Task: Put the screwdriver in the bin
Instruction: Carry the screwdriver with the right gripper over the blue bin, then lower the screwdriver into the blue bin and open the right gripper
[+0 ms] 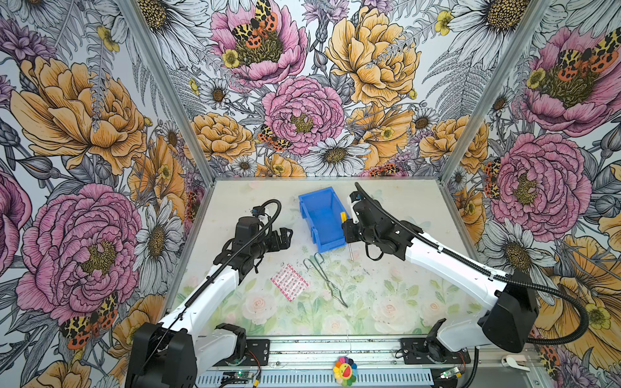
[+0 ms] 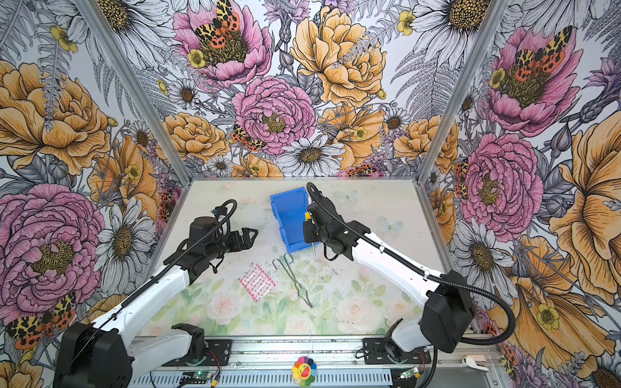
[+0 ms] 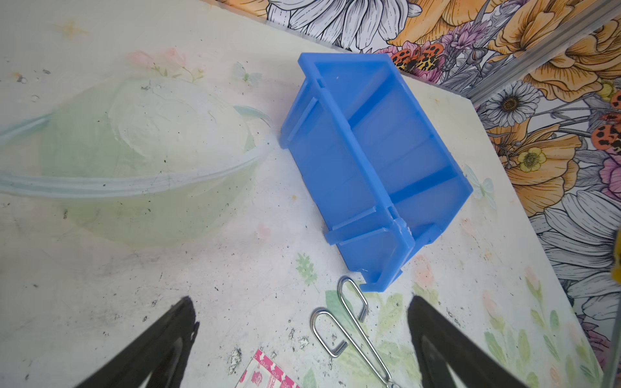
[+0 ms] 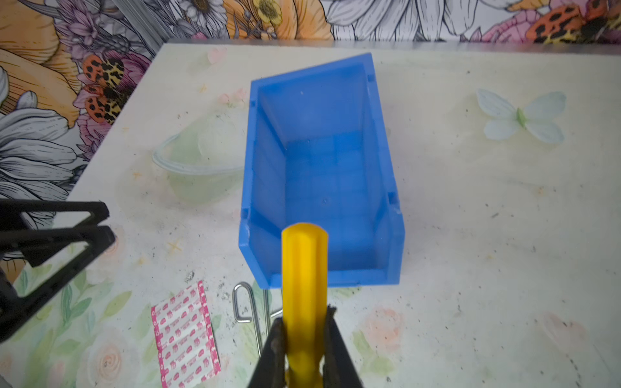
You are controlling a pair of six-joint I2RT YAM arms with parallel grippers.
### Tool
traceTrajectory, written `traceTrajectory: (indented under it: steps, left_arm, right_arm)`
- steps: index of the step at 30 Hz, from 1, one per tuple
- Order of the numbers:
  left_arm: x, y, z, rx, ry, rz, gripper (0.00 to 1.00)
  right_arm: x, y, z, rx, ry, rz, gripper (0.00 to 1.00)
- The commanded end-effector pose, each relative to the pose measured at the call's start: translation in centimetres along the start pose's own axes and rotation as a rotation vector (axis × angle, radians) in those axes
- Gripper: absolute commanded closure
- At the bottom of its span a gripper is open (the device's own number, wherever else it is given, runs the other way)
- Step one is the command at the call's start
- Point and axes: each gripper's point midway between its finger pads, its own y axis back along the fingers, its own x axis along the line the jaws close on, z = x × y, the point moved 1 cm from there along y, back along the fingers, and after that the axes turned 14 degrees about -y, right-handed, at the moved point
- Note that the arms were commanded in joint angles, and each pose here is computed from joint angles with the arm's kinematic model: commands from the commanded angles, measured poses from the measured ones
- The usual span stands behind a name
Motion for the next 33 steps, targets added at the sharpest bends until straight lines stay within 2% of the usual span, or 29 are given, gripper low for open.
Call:
traceTrajectory:
  steps: [1,8,13,19,33]
  left_arm:
    - [-1.1,0.4,0.7,-0.063,0.006,-0.058,0.01]
    - [-1.0,1.1,0.4,-0.063,-0.001,-0.037,0.01]
    - [-1.0,1.5,0.1,-0.058,-0.001,-0.029,0.01]
    - [-0.8,1.8,0.4,-0.066,0.0,-0.009,0.01]
    - [-0.4,2.5,0.3,-0.074,-0.006,0.018,0.01]
  right_arm:
    - [1.2,-2.3,1.0,0.009,0.043,-0.015,1.0]
    - [3.2,-8.0,3.4,0.026,0.108,-0.042,1.0]
    - [2.2,-12.5,4.3,0.043,0.105,-0.076,1.0]
    - [0.4,-17.5,3.4,0.097,0.131,-0.107,1.0]
    - [-3.4,-22.9,-0.2,0.204,0.054,-0.159,0.96]
